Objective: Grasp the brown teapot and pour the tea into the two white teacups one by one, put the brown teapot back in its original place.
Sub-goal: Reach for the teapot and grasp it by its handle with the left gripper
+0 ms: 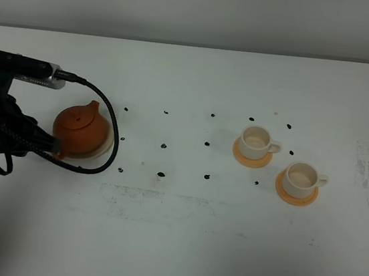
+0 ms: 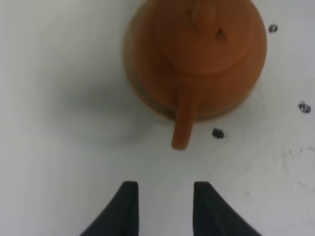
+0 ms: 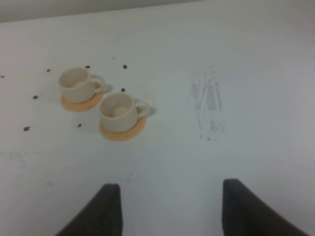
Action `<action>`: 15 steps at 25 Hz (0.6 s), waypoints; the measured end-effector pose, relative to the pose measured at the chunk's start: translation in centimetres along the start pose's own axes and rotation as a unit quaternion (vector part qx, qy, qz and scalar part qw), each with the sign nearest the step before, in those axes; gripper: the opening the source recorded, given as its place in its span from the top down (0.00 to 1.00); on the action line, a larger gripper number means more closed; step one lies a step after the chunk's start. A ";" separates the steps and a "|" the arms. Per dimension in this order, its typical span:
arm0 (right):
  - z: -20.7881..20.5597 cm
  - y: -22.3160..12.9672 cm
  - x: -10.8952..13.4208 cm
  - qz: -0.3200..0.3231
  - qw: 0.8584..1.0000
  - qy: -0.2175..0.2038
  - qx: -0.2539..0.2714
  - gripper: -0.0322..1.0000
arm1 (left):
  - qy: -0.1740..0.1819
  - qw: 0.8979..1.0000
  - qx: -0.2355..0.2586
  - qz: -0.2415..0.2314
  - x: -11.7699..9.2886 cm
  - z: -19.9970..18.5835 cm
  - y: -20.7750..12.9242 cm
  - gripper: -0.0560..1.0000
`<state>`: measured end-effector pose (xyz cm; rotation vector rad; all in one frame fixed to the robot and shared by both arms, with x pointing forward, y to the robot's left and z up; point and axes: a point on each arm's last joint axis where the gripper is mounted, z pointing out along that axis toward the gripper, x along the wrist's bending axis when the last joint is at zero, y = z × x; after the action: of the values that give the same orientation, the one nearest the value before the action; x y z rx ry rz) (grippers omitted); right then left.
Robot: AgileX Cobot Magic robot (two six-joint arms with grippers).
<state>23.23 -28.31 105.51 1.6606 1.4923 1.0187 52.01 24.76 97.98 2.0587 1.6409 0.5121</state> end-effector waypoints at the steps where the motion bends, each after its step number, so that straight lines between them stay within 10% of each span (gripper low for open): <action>1: 0.0 0.0 0.0 0.000 1.000 0.000 0.000 0.54 | 0.000 1.000 0.002 0.004 0.0 0.3 0.1 0.70; 15: 0.0 0.0 0.0 0.000 1.000 0.000 0.000 0.54 | -0.004 0.999 0.039 0.033 0.1 3.3 2.0 0.70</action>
<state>23.23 -28.31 105.51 1.6606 1.4923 1.0187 55.46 24.09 96.32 2.1748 1.6168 0.4679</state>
